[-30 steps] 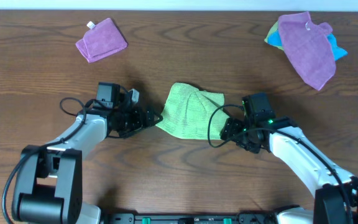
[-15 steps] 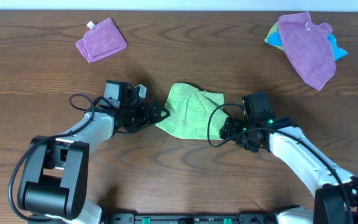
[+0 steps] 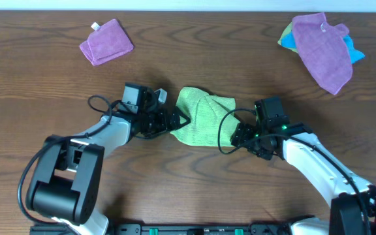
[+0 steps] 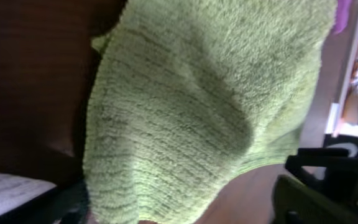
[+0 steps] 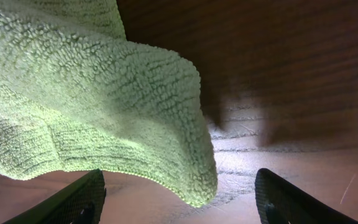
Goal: Fold the cloth
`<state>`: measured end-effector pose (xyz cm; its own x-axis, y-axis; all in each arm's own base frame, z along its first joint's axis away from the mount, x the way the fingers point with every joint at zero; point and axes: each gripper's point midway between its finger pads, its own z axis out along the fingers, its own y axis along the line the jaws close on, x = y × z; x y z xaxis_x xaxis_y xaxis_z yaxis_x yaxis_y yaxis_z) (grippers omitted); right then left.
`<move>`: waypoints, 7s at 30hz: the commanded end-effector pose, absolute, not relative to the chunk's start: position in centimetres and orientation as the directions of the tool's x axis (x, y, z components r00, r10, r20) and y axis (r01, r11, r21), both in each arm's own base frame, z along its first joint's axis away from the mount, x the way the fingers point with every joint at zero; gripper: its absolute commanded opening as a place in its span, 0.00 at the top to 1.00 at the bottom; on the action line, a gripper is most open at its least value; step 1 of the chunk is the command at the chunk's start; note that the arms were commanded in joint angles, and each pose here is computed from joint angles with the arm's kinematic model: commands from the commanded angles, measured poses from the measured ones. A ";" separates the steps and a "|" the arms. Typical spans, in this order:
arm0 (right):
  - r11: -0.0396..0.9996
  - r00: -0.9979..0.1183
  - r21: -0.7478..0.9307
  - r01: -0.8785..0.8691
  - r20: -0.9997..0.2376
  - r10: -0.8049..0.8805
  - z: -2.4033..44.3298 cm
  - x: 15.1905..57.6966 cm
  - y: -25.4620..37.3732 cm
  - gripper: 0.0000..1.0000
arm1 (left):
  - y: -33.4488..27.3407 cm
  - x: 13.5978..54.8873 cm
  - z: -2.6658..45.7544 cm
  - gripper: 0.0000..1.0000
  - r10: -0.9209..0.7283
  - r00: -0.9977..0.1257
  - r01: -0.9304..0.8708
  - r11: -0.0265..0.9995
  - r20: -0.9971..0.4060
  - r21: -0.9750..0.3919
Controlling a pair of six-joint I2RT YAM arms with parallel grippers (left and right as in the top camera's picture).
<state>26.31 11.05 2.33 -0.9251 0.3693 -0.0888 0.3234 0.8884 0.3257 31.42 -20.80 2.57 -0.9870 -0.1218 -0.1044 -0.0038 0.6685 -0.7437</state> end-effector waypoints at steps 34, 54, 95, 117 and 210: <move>0.881 -0.886 0.318 0.350 -0.193 0.421 -0.3 26.9 9.5 0.57 | -20.0 30.0 -0.4 0.95 -0.130 -0.991 -0.072 0.716 -0.031 -0.694; 0.895 -0.703 0.447 -0.007 -0.639 0.314 17.1 33.2 11.1 0.99 | -19.5 35.9 13.8 0.94 -0.234 -0.945 0.077 0.519 -0.228 -0.851; 0.959 -0.474 0.246 -0.144 -0.868 0.151 28.3 52.7 10.0 0.99 | -16.6 53.0 28.9 0.94 -0.447 -0.724 0.348 0.422 -0.526 -0.837; 0.979 -0.902 0.187 -0.076 -0.431 0.012 18.2 41.7 9.1 0.99 | -15.9 41.0 17.1 0.95 -0.017 -0.969 0.186 0.603 -0.245 -0.776; 0.979 -0.801 0.187 -0.087 -0.597 0.043 4.7 43.3 9.0 0.99 | -16.0 40.8 3.6 0.94 -0.258 -0.915 -0.056 0.842 -0.310 -0.536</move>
<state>42.71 10.16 5.05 -0.8031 0.0409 -0.5944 -0.1211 0.9656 0.2301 40.59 -16.81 5.02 -0.9154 -0.2432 -0.3208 -0.0209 0.8246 -0.5654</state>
